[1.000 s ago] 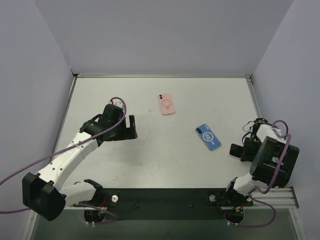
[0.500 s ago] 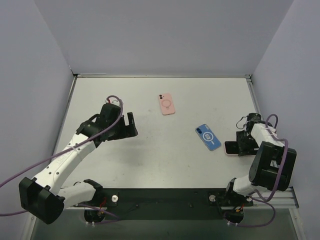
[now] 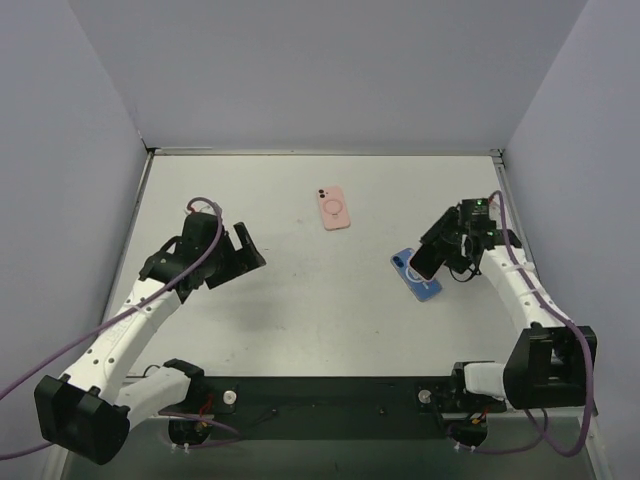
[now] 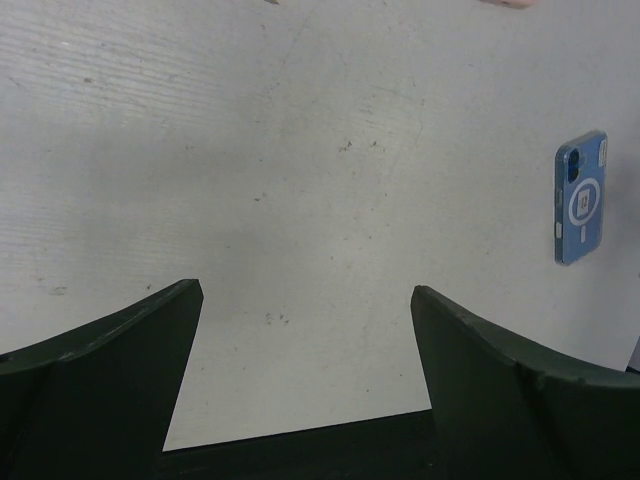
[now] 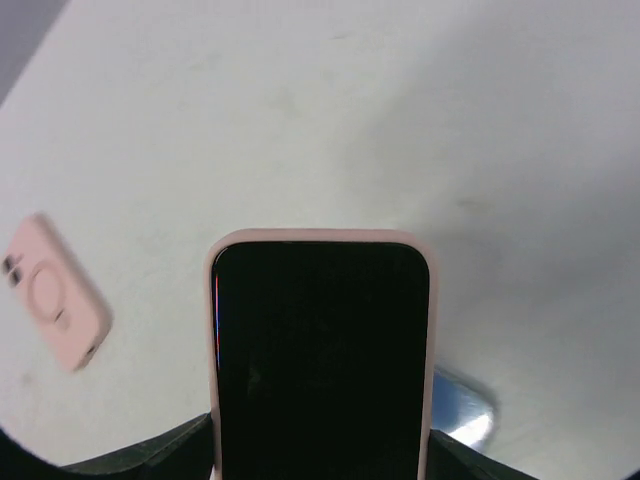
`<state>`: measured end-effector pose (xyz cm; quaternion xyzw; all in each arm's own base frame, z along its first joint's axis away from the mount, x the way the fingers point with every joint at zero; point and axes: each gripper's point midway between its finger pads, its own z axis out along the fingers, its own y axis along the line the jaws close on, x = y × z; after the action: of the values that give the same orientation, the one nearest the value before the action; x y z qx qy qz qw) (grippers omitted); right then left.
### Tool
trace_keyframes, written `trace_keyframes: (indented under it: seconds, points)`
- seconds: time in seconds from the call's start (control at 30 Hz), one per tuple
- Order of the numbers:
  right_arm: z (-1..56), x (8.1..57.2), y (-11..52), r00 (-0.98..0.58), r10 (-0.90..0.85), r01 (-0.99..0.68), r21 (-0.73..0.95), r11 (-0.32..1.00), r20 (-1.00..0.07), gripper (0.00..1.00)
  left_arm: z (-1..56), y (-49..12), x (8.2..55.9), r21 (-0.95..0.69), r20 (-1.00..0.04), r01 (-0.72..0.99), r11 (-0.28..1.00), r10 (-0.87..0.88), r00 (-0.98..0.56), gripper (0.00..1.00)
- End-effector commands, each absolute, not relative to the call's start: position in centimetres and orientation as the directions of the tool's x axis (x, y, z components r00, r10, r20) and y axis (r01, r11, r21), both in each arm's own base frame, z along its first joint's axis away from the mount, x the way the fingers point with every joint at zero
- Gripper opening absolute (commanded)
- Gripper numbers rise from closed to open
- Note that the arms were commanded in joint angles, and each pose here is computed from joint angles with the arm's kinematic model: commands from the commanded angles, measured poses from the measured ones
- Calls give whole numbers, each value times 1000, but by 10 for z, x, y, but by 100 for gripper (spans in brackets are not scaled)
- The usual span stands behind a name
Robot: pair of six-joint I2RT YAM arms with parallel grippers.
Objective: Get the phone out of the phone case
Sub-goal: Pick up the phone at the corner of the board, then place the phone at the center of the board.
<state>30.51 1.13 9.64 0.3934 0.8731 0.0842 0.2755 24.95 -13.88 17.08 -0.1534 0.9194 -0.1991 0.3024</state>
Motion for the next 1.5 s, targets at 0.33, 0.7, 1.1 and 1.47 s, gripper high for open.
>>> trace_keyframes:
  seconds: [0.33,0.7,1.1,1.47]
  points:
    - [98,286,286,-890,-185,-304,242,921,-417,2,160,-119,265,-598,-387,-289,748,-585,-712,95]
    - [50,276,308,-905,-256,-328,174,928,-341,63,147,-106,257,-543,-363,-287,789,-530,-766,95]
    - [27,251,277,-915,-279,-318,98,943,-291,90,137,-114,256,-582,-332,-272,767,-529,-781,95]
    - [10,239,282,-895,-324,-343,9,939,-306,87,130,-119,257,-592,-288,-296,749,-540,-790,95]
